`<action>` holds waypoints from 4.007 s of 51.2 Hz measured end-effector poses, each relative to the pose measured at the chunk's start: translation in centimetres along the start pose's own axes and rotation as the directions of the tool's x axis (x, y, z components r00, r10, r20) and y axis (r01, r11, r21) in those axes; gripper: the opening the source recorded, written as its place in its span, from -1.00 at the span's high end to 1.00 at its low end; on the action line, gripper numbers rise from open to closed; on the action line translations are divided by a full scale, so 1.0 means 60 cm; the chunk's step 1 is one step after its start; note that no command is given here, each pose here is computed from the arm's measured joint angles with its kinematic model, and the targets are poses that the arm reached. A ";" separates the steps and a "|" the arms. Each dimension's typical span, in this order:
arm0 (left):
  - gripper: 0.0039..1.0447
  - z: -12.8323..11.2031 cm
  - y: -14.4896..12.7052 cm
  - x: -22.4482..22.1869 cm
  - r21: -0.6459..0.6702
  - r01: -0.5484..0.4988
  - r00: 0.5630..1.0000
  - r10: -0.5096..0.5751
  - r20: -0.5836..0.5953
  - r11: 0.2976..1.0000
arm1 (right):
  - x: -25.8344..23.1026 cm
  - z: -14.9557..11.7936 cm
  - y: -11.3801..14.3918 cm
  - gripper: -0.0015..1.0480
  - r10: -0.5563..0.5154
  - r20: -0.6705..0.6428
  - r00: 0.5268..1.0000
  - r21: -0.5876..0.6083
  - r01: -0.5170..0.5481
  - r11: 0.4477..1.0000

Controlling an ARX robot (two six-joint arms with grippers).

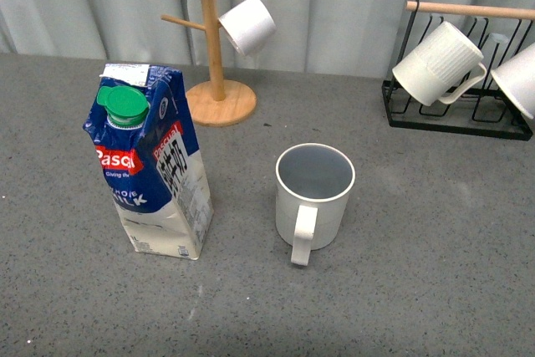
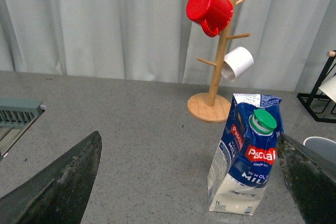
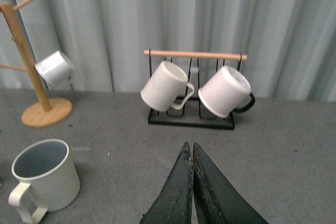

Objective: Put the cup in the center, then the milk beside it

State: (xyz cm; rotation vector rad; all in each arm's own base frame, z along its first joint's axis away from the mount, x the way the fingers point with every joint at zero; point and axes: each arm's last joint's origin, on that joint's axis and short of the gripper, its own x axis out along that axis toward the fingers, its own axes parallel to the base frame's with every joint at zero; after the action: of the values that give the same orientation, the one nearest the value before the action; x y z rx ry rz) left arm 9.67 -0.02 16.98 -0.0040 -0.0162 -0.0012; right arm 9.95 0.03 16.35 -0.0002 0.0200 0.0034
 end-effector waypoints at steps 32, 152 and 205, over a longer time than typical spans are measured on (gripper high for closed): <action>-0.88 0.000 0.000 0.000 0.000 0.001 1.000 -0.001 0.000 1.000 | -0.003 0.003 0.000 -0.22 0.000 0.022 1.000 0.000 0.000 1.000; -0.88 -0.089 -0.097 0.227 -0.075 0.341 0.834 -0.339 -0.435 0.937 | -0.003 0.003 0.000 -0.82 0.000 0.022 1.000 0.000 0.000 1.000; 0.70 -0.078 -0.117 0.272 -0.075 0.294 0.860 -0.298 -0.415 0.953 | -0.003 0.003 0.000 -0.82 0.000 0.022 1.000 0.000 0.000 1.000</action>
State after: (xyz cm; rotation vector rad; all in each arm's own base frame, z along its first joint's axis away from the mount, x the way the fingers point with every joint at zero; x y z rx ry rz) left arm 26.08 -7.10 12.58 -0.0099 0.4197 -0.3126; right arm 9.76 0.03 16.50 0.0002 -0.0021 0.0038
